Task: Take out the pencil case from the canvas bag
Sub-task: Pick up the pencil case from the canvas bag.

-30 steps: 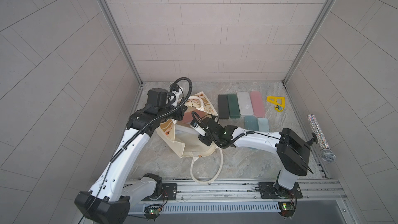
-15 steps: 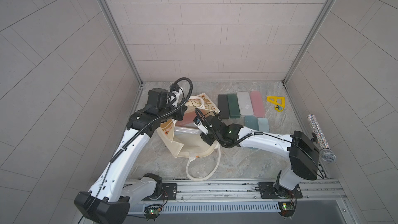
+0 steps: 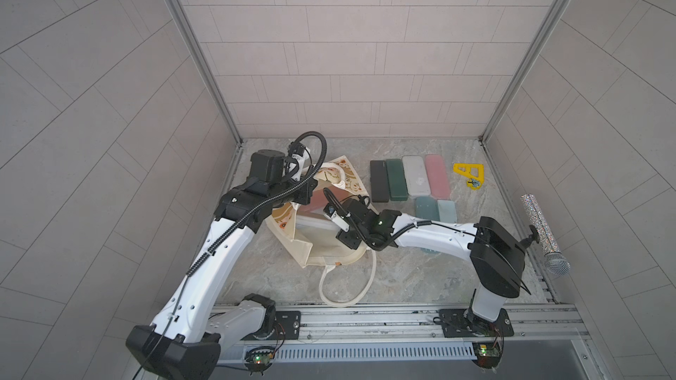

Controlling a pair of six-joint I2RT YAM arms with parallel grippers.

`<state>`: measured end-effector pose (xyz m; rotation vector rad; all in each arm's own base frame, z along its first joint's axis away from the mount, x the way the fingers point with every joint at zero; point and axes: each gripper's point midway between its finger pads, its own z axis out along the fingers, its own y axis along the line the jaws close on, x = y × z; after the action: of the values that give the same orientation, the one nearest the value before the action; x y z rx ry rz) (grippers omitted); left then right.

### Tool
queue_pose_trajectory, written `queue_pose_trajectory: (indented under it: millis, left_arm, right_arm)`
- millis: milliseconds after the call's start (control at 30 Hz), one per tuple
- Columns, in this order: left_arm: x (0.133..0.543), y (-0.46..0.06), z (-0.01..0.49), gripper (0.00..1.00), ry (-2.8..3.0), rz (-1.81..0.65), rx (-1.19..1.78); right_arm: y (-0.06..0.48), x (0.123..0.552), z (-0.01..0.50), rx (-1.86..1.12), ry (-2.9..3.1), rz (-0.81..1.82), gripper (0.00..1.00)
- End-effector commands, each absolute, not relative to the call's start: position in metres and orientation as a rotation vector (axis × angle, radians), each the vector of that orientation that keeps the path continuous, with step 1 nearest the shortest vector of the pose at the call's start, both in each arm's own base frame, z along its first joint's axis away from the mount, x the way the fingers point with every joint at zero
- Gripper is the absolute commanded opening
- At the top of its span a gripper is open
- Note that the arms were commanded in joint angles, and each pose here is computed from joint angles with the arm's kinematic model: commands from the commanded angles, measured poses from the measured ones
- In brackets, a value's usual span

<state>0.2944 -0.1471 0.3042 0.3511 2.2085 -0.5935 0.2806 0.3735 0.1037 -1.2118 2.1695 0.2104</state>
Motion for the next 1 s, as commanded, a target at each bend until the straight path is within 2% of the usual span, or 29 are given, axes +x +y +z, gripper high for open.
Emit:
queue_pose_trajectory:
  millis: [0,333,600,967]
  left_arm:
    - [0.293,-0.149,0.337,0.00,2.108,-0.626,0.349]
    - [0.292,-0.150,0.338,0.00,2.103,-0.631,0.354]
    - [0.293,-0.149,0.338,0.00,2.105,-0.624,0.354]
    - [0.301,-0.135,0.332,0.00,2.132,-0.520,0.289]
  right_arm:
    - [0.386,0.293,0.113,-1.231,2.077,0.178,0.61]
    - [0.403,0.300,0.104,-1.270,1.995,0.173,0.56]
    - [0.406,0.297,0.106,-1.271,1.990,0.202,0.43]
    - [0.392,0.287,0.133,-1.184,2.025,0.254,0.33]
